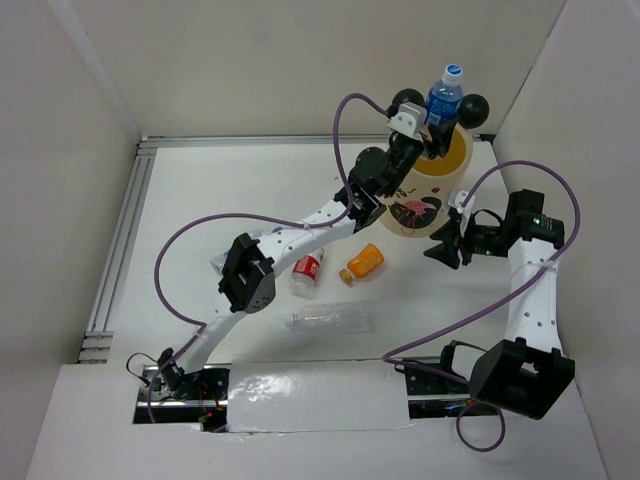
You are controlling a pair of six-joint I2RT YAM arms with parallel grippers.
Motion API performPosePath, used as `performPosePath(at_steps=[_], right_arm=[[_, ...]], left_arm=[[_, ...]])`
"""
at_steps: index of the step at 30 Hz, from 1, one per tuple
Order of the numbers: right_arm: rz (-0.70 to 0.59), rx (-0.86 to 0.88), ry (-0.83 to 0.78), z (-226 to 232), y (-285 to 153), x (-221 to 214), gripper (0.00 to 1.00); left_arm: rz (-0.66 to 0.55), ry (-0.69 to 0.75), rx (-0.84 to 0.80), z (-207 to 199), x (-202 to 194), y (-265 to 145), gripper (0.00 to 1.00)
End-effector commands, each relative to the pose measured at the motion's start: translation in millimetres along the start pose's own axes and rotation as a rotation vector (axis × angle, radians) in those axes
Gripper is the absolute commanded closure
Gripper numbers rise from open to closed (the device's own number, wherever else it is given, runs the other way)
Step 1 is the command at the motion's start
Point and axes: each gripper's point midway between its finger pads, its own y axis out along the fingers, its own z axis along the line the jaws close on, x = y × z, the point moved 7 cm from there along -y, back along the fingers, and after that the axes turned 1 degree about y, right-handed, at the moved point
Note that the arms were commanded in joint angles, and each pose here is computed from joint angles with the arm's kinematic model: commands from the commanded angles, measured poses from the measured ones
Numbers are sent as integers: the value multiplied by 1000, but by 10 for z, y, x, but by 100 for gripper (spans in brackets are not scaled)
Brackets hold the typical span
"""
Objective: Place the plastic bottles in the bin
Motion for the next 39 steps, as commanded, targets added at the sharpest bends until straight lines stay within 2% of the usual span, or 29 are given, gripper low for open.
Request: performPosePath(at_steps=[1, 2, 3, 4, 5, 8, 11, 12, 15, 16, 18, 20, 21, 22, 23, 24, 25, 26, 27, 28, 29, 30, 31, 32, 34, 35, 39], right_arm=[[-14, 16, 19, 68, -5, 1, 43], [-14, 16, 18, 63, 6, -18, 36], [-23, 18, 18, 65, 9, -9, 16], [-22, 20, 22, 67, 27, -44, 7], [-22, 20, 22, 67, 27, -44, 0], [-20, 32, 32, 93, 70, -135, 0], [-27, 65, -30, 128, 114, -218, 0], [-36, 79, -60, 152, 137, -253, 0], [-45, 132, -162, 181, 242, -285, 0], [-51, 166, -199, 213, 316, -278, 0], [-62, 194, -258, 219, 404, -250, 0], [-80, 235, -377, 226, 587, -188, 2], [-107, 265, -460, 236, 750, -145, 3], [-99, 244, -489, 177, 778, -168, 3], [-70, 300, -594, 234, 1019, -130, 3], [-70, 301, -595, 235, 1021, -129, 3], [-64, 284, -661, 173, 1141, -94, 3], [-48, 330, -695, 215, 1305, -103, 3], [7, 323, -719, 162, 1373, -154, 3], [11, 306, -754, 94, 1452, -144, 3], [31, 319, -761, 46, 1560, -164, 3], [80, 305, -787, -39, 1589, -210, 3], [104, 309, -806, -73, 1654, -225, 3], [133, 316, -808, -162, 1764, -246, 3], [197, 324, -819, -267, 1854, -284, 3], [227, 337, -803, -348, 1931, -321, 3], [306, 373, -840, -392, 2120, -452, 3]], left_arm=[[-114, -8, 42, 52, 122, 62, 27], [-97, -11, 57, 114, 90, 68, 24], [-86, -17, 57, 114, 8, 58, 19], [-94, -19, 48, 102, 45, 69, 7], [-81, -10, 46, 150, 20, 76, 3], [-81, -11, 9, 152, 67, 105, 0], [-110, -15, -47, 82, 344, 129, 0], [-143, -25, -85, -12, 625, 123, 0], [-161, -11, -141, -169, 891, 18, 0], [-172, 1, -151, -238, 1129, -60, 0], [-161, 13, -150, -285, 1334, -201, 0], [-125, 31, -77, -170, 1600, -515, 0], [-13, 49, -26, -102, 1307, -769, 0], [-61, 33, 16, -35, 1695, -813, 0], [105, 82, 85, 131, 1432, -1258, 0], [47, 60, 90, 158, 1775, -1300, 0], [109, 77, 193, 316, 1750, -1484, 0], [297, 133, 234, 440, 1397, -1822, 0], [373, 156, 288, 593, 1344, -2016, 0], [398, 165, 378, 814, 1518, -2235, 0], [463, 140, 434, 915, 1439, -2423, 0], [642, 209, 467, 1068, 1211, -2780, 0], [699, 218, 503, 1173, 1192, -2949, 0], [718, 173, 539, 1285, 1285, -3103, 0], [850, 178, 569, 1421, 1195, -3461, 0], [847, 132, 575, 1468, 1264, -3556, 0], [928, 97, 631, 1633, 1149, -3901, 0]])
